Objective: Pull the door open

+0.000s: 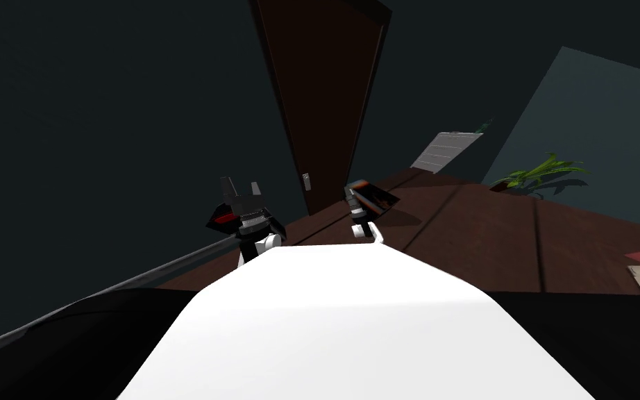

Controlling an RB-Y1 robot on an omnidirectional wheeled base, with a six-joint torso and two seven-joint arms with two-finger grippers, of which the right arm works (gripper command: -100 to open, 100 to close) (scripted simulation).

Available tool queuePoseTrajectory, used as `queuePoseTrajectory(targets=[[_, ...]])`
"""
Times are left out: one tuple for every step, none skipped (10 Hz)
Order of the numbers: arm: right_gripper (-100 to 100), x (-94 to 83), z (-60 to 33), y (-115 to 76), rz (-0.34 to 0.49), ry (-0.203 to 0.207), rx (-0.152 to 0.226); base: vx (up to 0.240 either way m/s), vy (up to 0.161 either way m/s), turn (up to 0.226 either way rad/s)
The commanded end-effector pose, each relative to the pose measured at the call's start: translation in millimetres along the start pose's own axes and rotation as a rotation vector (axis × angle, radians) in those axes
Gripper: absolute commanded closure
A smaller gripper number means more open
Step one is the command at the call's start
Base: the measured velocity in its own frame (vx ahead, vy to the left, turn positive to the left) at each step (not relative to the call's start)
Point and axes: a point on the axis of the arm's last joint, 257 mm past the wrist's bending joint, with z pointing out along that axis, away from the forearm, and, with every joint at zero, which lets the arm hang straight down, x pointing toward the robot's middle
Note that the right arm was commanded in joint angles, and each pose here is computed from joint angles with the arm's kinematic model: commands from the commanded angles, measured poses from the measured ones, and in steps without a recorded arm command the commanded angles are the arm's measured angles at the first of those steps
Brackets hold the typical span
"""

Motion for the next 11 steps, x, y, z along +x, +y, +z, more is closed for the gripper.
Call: queuePoseTrajectory(targets=[[-100,8.8,0.6,-10.3,-0.033,0.026,0.009,0.061,0.022,0.007],[-100,15.2,1.6,-16.7,-0.055,0.044,0.015,0.078,0.029,0.005],[-100,21.5,2.6,-23.2,-0.077,0.061,0.020,0.086,0.033,0.008],[-100,27.6,3.5,-29.6,-0.099,0.079,0.025,0.105,0.030,0.008],[-100,33.5,4.4,-35.8,-0.122,0.096,0.030,0.094,0.037,0.007],[-100,39.4,5.0,-42.4,-0.145,0.114,0.035,0.073,0.047,0.007],[-100,45.0,5.6,-48.8,-0.168,0.131,0.039,0.085,0.048,0.009],[-100,49.3,7.3,-53.4,-0.192,0.146,0.039,0.084,0.043,0.008],[-100,54.2,8.1,-59.2,-0.215,0.163,0.042,0.090,0.036,0.009],[-100,59.9,7.9,-66.7,-0.239,0.182,0.048,0.101,0.036,0.011],[-100,65.2,7.5,-74.0,-0.262,0.201,0.054,0.090,0.044,0.012]])
